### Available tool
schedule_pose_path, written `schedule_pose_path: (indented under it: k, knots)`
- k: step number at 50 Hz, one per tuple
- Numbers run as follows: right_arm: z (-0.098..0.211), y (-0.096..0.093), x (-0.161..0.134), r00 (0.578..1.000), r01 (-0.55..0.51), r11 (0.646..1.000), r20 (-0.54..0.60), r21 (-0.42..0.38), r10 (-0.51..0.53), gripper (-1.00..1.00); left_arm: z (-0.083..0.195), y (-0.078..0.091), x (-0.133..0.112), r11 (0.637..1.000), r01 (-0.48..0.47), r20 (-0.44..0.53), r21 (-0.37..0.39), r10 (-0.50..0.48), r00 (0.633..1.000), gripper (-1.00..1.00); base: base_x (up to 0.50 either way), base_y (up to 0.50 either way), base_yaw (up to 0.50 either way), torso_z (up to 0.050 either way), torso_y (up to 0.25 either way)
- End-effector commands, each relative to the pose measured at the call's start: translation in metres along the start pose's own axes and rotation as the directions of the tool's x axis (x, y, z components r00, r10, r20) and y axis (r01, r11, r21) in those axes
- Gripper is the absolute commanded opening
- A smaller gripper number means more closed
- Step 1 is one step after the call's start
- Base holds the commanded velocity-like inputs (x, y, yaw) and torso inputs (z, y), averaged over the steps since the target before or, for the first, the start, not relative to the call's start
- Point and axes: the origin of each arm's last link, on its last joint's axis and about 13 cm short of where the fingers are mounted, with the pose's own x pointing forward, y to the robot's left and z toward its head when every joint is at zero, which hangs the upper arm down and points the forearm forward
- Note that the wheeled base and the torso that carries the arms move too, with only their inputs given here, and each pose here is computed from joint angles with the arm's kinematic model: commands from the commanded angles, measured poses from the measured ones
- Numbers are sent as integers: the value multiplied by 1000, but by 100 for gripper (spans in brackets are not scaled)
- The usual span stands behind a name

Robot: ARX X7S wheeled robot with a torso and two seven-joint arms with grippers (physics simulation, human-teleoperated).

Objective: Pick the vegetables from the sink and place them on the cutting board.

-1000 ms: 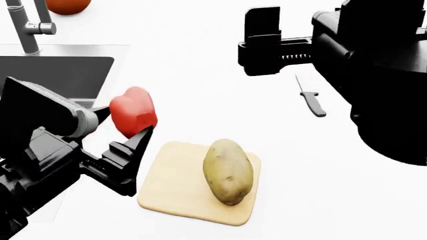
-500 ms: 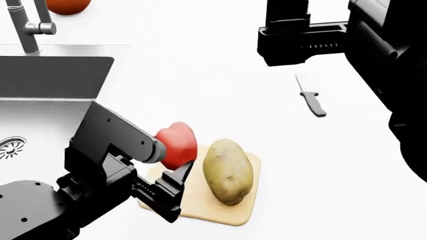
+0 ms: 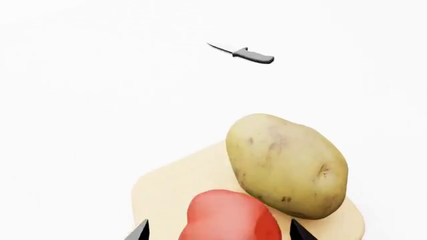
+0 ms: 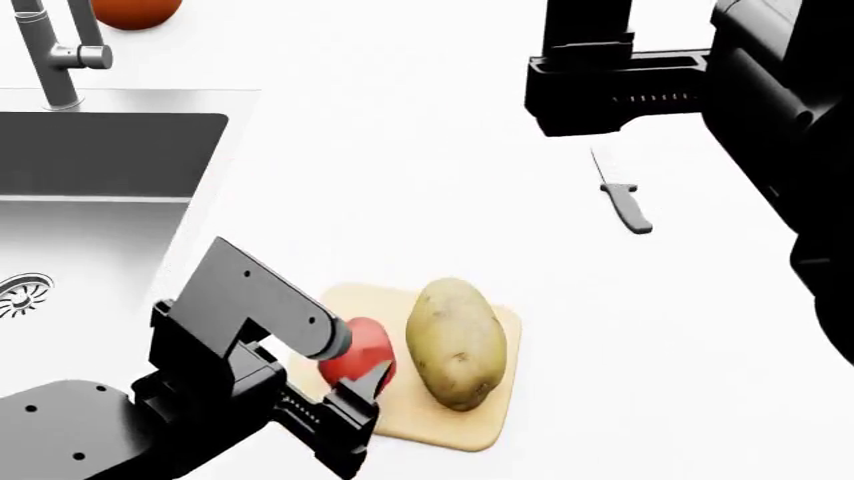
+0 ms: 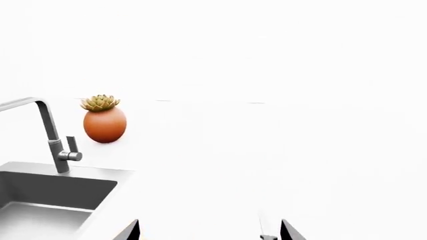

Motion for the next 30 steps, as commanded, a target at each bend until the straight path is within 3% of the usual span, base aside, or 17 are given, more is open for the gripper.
schedule_pose_path:
  k: [1,10,22,30]
  knots:
    - [-2,0,0,1000,-15,1000,-2,23,15,100,3,0,-2,1000,-5,-1,-11,5,1000,100,0,0,0,0,0]
    - [-3,0,1,1000,-15,999,-2,29,15,100,21,5,-16,999,-7,54,-31,9,998,100,0,0,0,0,0]
    - [-10,-2,3,1000,-11,999,-7,30,11,100,60,41,-40,981,-100,180,-165,130,975,100,0,0,0,0,0]
    - [-18,-7,-1,1000,-10,1000,6,23,10,100,75,78,-65,953,-195,234,-232,250,940,100,0,0,0,0,0]
